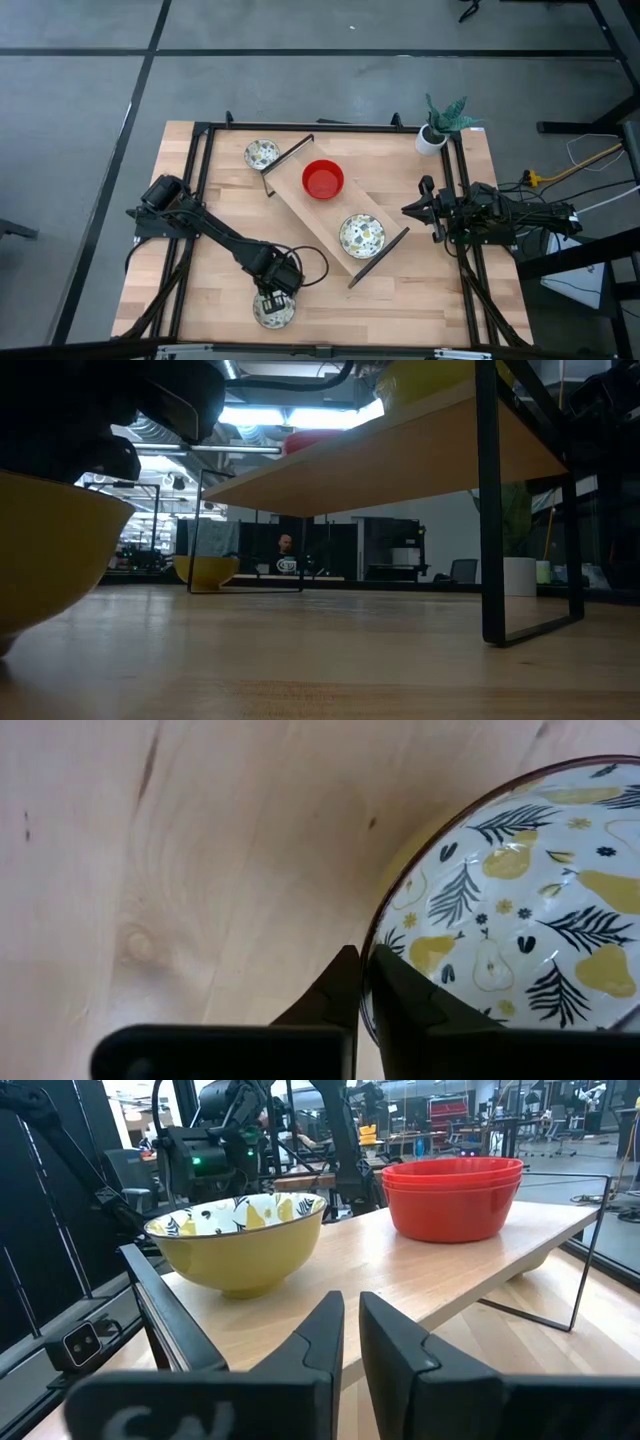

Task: Pick & Place Mini bowls
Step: Stack the bottom white patterned bowl on top of the white patterned bowl on the shelf

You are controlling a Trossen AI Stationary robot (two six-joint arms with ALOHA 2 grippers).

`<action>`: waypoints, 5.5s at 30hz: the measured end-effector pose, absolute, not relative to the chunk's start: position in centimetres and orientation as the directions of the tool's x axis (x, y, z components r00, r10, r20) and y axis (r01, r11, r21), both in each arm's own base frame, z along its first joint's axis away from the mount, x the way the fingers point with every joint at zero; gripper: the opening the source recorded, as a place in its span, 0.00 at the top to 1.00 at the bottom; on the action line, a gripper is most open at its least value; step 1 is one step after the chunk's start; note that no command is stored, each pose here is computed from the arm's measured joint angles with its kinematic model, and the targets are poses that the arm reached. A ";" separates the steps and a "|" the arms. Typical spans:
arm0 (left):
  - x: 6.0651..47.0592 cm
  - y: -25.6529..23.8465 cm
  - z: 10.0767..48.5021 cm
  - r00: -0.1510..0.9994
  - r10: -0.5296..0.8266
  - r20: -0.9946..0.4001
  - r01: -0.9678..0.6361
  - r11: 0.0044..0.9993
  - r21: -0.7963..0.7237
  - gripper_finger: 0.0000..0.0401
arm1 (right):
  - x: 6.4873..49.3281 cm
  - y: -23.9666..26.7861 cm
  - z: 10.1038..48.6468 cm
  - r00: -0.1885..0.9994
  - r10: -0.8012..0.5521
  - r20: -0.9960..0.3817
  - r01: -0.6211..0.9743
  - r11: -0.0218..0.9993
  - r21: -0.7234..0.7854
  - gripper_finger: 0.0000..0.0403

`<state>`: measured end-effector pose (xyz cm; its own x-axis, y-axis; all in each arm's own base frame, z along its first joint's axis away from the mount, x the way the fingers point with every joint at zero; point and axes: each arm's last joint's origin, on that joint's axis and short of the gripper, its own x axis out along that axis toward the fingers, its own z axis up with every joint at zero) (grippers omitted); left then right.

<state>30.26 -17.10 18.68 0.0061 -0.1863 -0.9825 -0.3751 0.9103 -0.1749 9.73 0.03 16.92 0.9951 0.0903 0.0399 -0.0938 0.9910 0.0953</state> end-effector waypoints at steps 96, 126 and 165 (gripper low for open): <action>34.4 -2.0 40.6 0.863 -0.157 -0.480 -0.266 0.667 -0.696 1.00 | 9.7 0.0 16.9 0.995 0.090 0.040 -0.093 0.991 0.095 0.90; 38.1 -1.1 35.9 0.783 -0.214 -0.584 -0.333 0.650 -0.683 1.00 | 9.8 0.0 16.9 0.995 0.090 0.034 -0.093 0.991 0.096 0.90; 32.6 0.9 44.6 0.786 -0.158 -0.597 -0.336 0.702 -0.628 1.00 | 9.9 0.0 16.8 0.996 0.090 0.020 -0.091 0.991 0.098 0.90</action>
